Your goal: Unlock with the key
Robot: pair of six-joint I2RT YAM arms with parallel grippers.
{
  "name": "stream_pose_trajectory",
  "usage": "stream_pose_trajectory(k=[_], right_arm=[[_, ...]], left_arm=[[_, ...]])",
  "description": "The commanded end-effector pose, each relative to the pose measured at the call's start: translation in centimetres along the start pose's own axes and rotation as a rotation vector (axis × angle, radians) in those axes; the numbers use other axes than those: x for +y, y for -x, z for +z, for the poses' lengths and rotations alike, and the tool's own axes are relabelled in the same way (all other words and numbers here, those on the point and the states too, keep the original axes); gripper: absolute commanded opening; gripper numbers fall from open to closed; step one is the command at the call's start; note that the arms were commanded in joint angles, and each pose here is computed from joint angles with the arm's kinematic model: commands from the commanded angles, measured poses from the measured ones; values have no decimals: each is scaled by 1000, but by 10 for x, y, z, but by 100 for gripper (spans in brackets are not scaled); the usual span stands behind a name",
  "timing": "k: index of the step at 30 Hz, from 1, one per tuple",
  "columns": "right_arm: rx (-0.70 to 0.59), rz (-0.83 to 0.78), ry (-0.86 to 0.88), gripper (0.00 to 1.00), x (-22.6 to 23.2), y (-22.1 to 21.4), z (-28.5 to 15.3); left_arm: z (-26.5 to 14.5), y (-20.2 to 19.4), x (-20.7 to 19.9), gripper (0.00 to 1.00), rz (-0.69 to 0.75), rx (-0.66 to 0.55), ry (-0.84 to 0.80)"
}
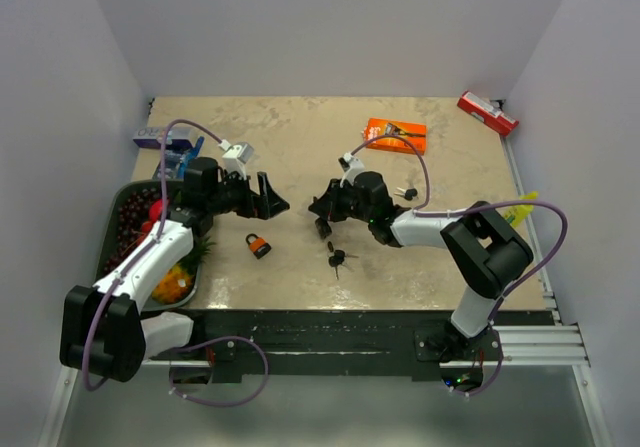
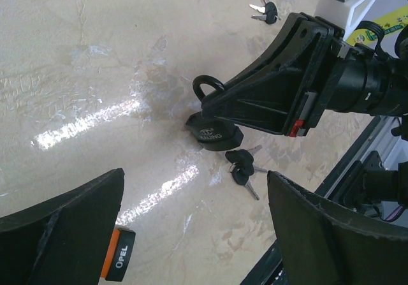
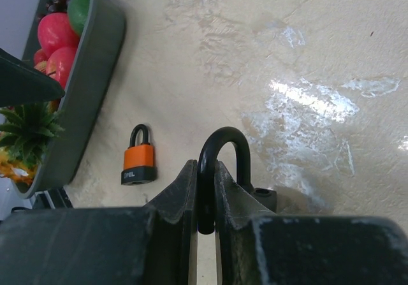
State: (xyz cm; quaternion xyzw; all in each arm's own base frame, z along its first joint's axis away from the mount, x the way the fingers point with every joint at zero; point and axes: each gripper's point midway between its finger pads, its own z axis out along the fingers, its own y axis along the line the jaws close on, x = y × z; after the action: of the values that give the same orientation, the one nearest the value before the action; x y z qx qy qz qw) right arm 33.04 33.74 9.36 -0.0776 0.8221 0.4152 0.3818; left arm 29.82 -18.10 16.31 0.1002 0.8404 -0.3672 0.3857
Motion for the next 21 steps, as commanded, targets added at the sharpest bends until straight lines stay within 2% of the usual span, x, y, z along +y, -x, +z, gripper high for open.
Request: stream_pose_trajectory(k=[1,10,21], right_arm=[[-72,-58,-37,5,-4,25,0],[-59,-66,-88,32,-25,18,-6],[-67,-43,-160,45,-54,15,-23]], left_arm=[[0,16,-7,97,48,-32,-19],[2,13,-6,97,40,-19,-25],[3,11,-6,97,33,-13,-26]])
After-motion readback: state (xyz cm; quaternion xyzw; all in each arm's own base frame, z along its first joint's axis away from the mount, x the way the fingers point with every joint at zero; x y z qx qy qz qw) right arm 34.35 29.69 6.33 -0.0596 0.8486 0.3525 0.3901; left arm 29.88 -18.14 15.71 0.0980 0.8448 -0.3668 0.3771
